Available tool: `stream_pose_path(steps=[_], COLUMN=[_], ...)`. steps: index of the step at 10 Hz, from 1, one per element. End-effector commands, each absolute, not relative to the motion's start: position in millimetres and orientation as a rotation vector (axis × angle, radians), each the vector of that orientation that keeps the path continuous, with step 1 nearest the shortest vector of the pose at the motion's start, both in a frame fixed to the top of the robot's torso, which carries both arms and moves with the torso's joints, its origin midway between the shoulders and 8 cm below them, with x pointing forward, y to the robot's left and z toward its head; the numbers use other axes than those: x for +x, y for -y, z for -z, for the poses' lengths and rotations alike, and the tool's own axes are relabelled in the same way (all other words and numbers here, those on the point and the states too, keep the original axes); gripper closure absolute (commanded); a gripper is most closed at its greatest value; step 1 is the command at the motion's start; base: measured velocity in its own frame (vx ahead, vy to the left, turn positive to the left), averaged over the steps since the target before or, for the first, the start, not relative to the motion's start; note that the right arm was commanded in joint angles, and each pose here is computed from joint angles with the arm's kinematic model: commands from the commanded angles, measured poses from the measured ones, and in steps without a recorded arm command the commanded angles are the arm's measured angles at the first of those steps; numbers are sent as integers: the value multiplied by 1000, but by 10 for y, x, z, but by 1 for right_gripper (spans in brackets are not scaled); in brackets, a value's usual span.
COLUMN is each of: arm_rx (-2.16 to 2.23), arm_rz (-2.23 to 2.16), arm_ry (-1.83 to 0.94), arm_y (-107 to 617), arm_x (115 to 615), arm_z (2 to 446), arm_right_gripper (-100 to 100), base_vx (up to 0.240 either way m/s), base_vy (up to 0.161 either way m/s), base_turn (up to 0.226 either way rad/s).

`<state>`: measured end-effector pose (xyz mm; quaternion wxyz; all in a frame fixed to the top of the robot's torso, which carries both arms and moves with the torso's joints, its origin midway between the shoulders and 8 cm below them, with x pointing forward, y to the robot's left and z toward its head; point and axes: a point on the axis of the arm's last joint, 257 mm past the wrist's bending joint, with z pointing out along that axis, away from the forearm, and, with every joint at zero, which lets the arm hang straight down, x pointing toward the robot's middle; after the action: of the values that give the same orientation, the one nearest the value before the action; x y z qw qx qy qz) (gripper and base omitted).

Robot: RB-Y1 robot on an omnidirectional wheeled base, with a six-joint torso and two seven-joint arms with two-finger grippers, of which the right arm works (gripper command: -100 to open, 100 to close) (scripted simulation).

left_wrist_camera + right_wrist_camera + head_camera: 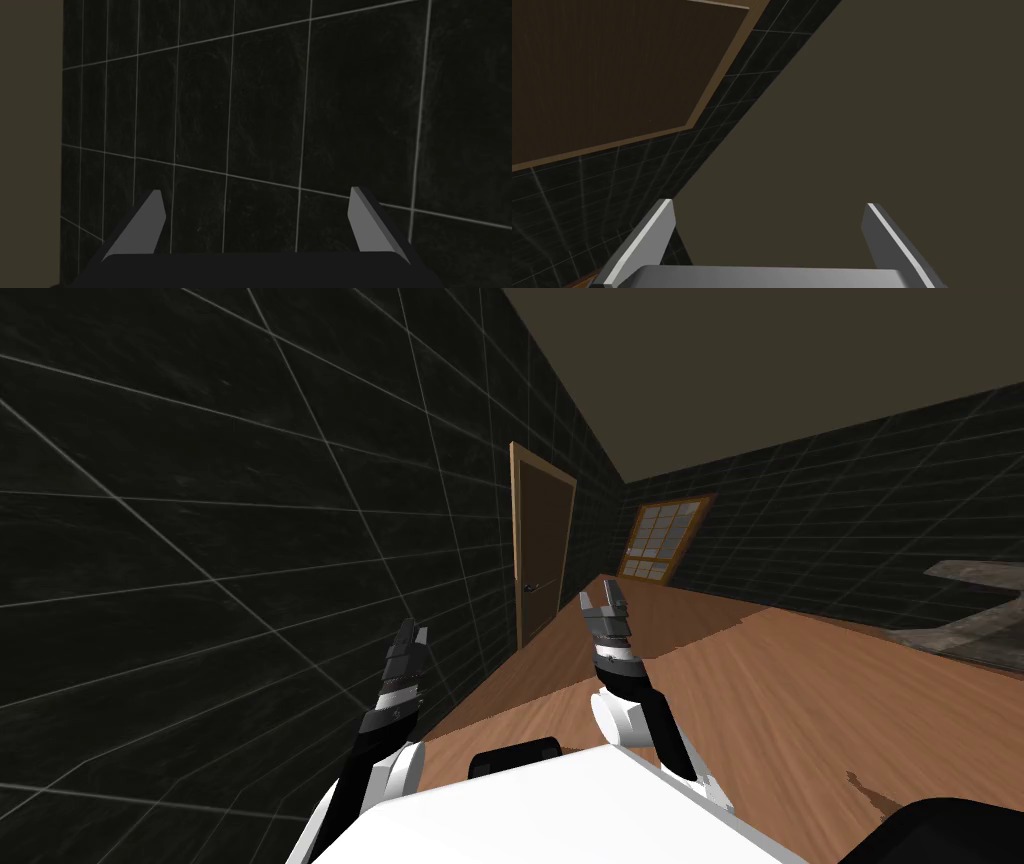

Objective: Pull the door open

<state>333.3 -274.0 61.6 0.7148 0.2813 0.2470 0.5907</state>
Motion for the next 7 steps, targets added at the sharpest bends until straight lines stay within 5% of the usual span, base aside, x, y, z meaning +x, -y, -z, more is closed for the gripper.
stream_pose_path(steps=[1, 7], arm_rx=[634, 683], arm_rz=[-1322, -1371], arm_ry=[-567, -651], arm_y=[2714, 2606], arm_x=[3415, 3736], arm_z=[-510, -56], arm_right_gripper=[-100, -100], base_vx=[15, 83], base_vy=[79, -86], base_turn=[73, 88])
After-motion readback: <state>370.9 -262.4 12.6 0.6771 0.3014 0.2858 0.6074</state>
